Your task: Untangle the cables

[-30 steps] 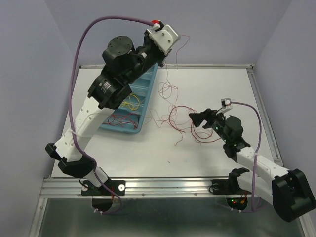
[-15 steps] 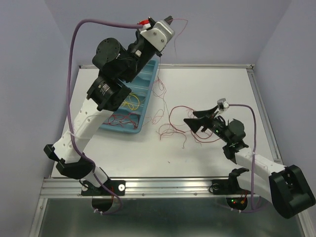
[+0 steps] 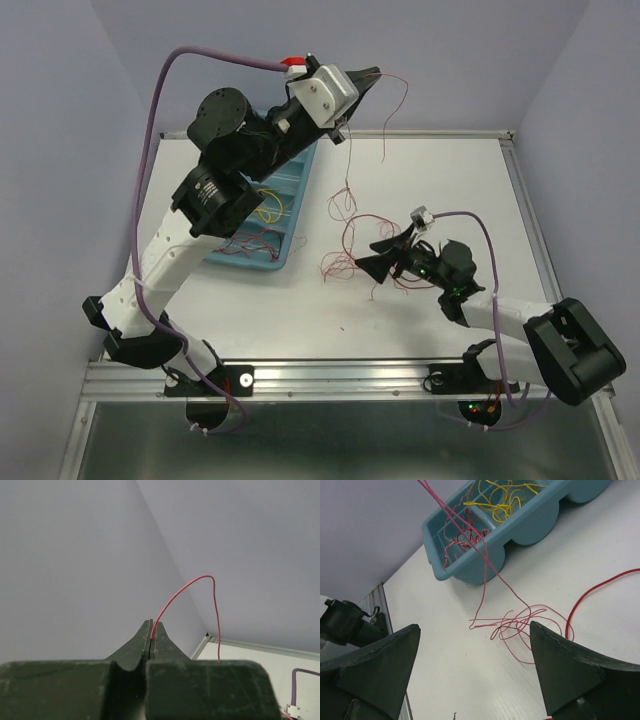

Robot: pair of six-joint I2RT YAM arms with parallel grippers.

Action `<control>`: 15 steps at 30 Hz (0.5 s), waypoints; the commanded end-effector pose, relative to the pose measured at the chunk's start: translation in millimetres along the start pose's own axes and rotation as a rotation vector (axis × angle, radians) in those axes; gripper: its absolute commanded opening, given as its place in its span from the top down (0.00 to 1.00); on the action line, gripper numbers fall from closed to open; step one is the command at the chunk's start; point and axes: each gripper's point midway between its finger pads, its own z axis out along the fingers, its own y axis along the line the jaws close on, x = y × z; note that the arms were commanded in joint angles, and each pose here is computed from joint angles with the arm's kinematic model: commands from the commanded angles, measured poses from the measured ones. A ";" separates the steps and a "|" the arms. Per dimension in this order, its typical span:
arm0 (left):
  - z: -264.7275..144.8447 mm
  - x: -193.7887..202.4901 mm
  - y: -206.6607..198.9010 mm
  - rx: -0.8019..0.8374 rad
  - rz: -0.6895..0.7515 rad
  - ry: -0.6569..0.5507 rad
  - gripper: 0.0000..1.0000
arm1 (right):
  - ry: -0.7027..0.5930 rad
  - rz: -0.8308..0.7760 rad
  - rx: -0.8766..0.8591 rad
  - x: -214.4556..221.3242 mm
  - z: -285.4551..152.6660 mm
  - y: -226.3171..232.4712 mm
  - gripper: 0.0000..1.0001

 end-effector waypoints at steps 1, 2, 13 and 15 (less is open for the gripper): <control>-8.5 -52.5 11.0 -0.015 -0.054 -0.122 1.00 | -0.068 -0.074 -0.030 -26.0 21.8 6.9 0.06; -8.8 -54.6 10.6 -0.011 -0.061 -0.127 1.00 | -0.065 -0.069 -0.014 -24.8 24.3 2.1 0.07; -30.4 -114.4 22.8 -0.010 -0.104 -0.250 1.00 | 0.051 0.002 0.117 8.9 64.2 -39.0 0.37; -37.9 -126.3 30.7 -0.040 -0.099 -0.275 1.00 | 0.072 0.006 0.155 13.7 70.6 -47.5 0.51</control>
